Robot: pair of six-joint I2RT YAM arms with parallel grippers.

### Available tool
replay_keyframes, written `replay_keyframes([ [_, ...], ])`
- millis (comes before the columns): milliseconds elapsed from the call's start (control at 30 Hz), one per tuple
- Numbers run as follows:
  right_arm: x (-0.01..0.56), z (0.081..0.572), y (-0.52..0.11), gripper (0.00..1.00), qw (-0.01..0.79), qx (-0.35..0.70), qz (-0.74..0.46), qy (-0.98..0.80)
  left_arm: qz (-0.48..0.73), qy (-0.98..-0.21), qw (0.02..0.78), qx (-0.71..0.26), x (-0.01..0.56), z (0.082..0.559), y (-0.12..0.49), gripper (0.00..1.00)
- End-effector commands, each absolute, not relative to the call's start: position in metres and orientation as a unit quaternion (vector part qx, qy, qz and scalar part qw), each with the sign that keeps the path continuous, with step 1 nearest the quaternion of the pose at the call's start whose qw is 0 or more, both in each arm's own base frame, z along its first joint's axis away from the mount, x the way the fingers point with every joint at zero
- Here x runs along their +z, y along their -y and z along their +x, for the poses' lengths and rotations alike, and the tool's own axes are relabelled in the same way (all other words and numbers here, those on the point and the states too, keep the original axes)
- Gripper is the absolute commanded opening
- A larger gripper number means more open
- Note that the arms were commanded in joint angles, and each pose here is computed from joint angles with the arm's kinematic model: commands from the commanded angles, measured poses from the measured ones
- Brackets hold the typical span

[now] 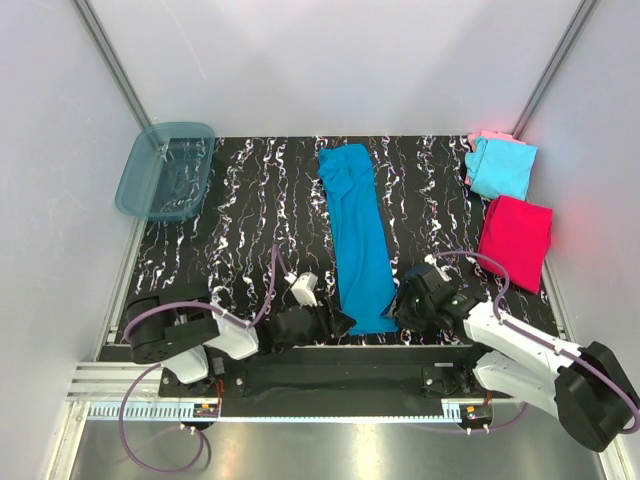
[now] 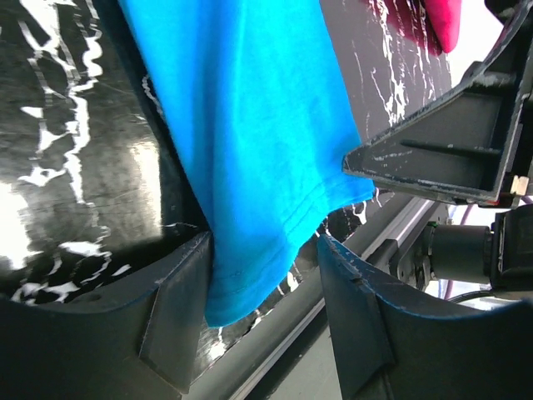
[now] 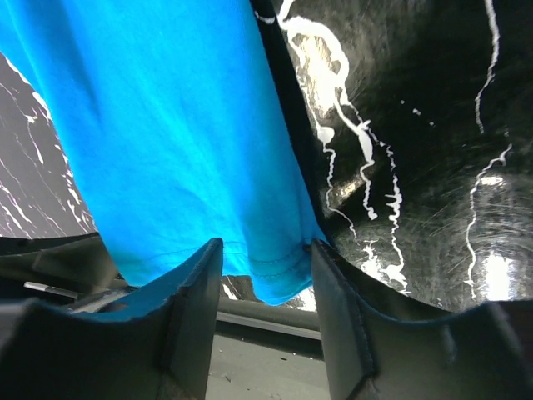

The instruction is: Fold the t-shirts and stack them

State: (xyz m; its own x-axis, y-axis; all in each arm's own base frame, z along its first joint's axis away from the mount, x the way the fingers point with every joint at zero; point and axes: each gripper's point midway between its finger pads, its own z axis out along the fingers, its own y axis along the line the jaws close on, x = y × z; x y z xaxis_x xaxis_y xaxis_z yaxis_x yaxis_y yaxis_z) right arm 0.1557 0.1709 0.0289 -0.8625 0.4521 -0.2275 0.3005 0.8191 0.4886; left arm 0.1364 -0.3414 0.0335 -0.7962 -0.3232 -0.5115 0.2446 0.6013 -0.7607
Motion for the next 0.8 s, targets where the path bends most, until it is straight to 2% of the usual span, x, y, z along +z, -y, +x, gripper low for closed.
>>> replay_keyframes([
  [0,0.026,0.154,-0.176,0.50,0.167,0.227,0.206,-0.937,-0.024,-0.831,0.341,-0.438,0.039,0.144,0.334,0.58],
  [167,0.027,0.152,-0.178,0.36,0.165,0.230,0.206,-0.937,-0.016,-0.831,0.340,-0.441,0.040,0.147,0.343,0.54],
  [300,0.025,0.148,-0.181,0.29,0.161,0.230,0.205,-0.938,-0.010,-0.828,0.331,-0.453,0.042,0.148,0.355,0.53],
  [433,0.026,0.146,-0.188,0.24,0.159,0.234,0.202,-0.938,-0.011,-0.827,0.332,-0.454,0.043,0.148,0.354,0.54],
  [667,0.018,0.143,-0.212,0.22,0.152,0.229,0.180,-0.944,-0.026,-0.832,0.345,-0.435,0.041,0.147,0.325,0.54],
  [767,0.019,0.145,-0.220,0.18,0.157,0.233,0.175,-0.944,-0.035,-0.838,0.348,-0.418,0.035,0.144,0.305,0.48],
])
